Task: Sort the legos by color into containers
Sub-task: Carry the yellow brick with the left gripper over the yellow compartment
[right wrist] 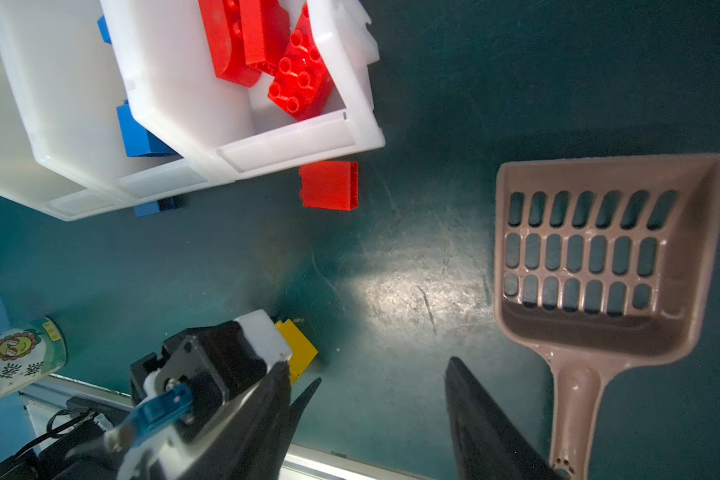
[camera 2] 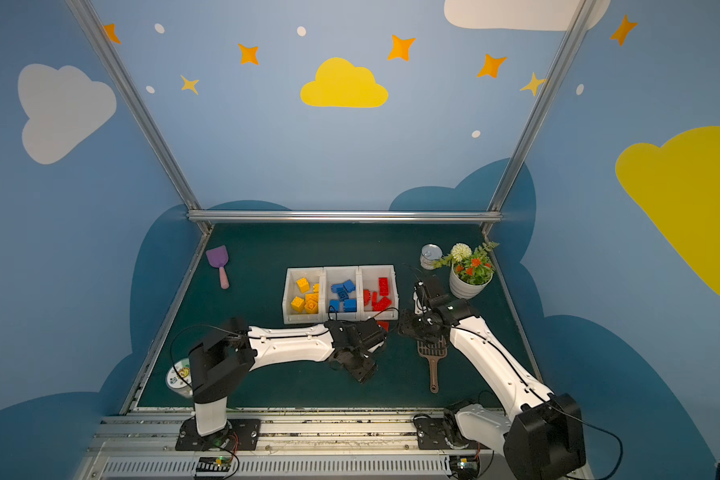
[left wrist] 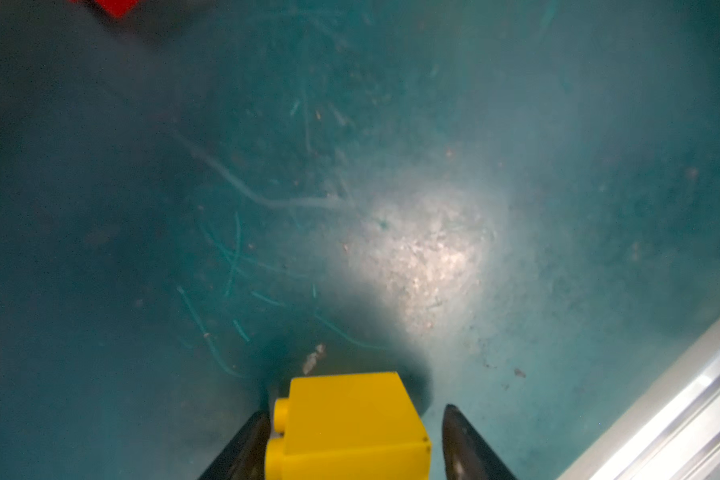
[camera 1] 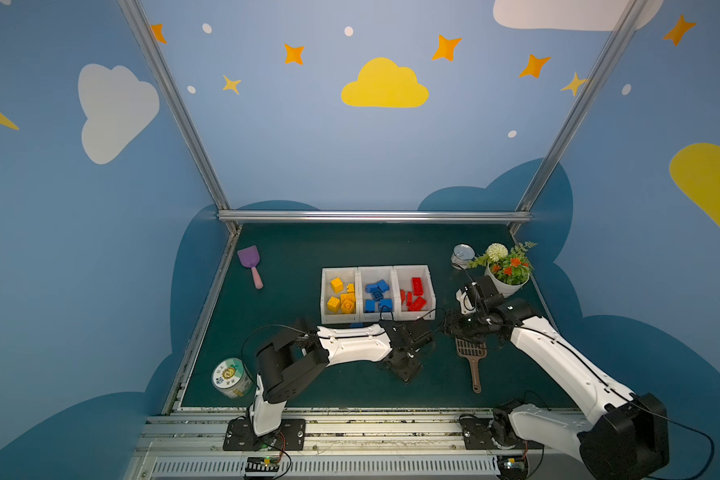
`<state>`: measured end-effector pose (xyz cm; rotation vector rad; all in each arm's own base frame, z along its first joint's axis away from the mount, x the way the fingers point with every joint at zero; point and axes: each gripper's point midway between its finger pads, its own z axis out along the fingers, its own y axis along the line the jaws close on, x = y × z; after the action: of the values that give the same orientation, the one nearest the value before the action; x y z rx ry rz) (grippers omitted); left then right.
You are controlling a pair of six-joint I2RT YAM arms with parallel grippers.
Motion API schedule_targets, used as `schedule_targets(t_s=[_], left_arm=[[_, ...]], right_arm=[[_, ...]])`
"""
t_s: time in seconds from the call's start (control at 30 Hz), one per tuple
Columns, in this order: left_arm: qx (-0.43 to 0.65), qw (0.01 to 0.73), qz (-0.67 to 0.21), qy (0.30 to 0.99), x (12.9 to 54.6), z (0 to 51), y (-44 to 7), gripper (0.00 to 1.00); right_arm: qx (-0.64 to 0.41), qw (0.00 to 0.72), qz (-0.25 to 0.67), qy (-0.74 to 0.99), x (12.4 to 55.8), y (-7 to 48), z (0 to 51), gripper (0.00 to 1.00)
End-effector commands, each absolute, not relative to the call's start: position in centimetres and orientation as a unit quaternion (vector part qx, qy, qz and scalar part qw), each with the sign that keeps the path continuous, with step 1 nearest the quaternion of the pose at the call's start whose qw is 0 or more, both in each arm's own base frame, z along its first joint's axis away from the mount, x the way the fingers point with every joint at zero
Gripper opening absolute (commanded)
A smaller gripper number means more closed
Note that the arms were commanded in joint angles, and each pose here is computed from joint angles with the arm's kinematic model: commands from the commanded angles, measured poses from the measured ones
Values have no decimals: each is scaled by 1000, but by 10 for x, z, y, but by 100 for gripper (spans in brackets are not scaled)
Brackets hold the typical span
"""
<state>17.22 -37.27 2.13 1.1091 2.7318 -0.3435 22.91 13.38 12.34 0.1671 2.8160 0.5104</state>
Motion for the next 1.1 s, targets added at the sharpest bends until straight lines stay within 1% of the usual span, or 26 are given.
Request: schedule_targets(t_s=[0.0,0.17,0.4,0.57,0.77,0.93,1.07], left_arm=[[367,70,-102,922,170,10,-369,60],[364,72,-98,923,171,11,-367,49],[361,75,-97,924,171,12,-365,41],[358,81,-102,925,172,15,-365,39],[349,103,-110,925,178,33,-362,38],[326,130,-121,929,198,61,-349,38],[293,171,-134,931,229,96,-330,38]], right_arm=[[63,139,174,973,225,129,125,60],[65,138,175,973,224,129,125,60],[66,137,176,972,223,129,125,60],[67,139,175,972,221,127,126,60],[70,141,176,972,219,125,126,60],[71,142,177,971,217,125,125,60],[71,141,177,972,217,125,124,60]])
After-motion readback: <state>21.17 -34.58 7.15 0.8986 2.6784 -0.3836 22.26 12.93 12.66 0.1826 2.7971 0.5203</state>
